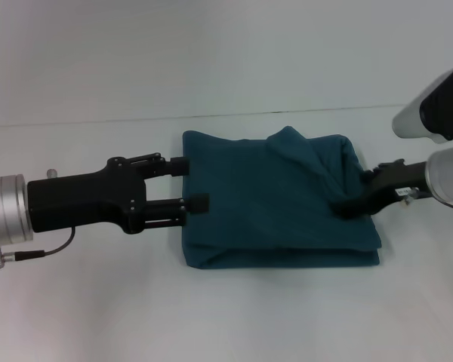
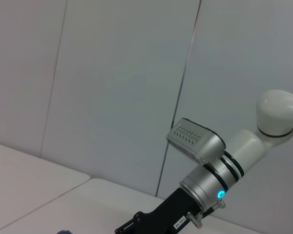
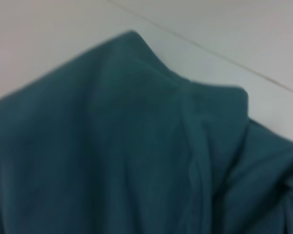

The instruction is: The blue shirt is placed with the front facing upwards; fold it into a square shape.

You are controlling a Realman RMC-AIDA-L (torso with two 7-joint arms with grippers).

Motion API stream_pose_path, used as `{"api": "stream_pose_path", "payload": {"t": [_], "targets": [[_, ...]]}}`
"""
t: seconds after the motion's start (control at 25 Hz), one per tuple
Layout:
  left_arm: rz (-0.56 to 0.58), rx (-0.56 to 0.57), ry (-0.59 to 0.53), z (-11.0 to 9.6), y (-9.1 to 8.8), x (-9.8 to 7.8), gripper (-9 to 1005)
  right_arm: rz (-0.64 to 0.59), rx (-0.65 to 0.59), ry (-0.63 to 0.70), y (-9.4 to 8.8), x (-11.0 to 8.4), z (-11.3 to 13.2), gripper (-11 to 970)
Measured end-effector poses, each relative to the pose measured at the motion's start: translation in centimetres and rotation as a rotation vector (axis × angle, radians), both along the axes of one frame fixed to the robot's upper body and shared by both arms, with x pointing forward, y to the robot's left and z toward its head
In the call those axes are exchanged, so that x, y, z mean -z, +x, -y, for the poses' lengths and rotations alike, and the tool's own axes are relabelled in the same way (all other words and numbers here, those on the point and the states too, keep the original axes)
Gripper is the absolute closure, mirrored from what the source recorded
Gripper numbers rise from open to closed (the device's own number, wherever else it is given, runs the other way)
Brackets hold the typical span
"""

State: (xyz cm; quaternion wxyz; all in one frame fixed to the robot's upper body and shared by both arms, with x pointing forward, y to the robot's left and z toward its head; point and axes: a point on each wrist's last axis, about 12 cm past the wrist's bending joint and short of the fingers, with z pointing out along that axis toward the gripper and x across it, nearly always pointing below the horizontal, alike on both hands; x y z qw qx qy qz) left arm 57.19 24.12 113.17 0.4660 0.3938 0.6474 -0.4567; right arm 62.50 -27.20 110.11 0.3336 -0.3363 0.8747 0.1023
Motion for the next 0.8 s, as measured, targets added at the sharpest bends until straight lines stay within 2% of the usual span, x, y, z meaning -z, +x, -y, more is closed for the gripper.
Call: {"api": "stream_pose_path", "payload": {"t": [0.24,0.44,0.68,0.8], "targets": [[-0.005,-0.001,-0.001,0.0,-0.1,0.2,203,-0.027,0.054,-0.022,-0.6,0.6,1.5,17],[-0.007,0.001,-0.003,0.1,-0.2,0.2,202,0.035,0.103,0.008,-0.1,-0.9,2.4,18],[-0.005,-0.012,-0.003,0.2,0.0,0.2,202,0.116,0.062,0.117,1.4,-3.8,0.1,22],[0.000,-0.028,-0.014,-0.1,0.1,0.1,202,0.119,0.039,0.148,2.1,-4.3,-1.3,33]]}}
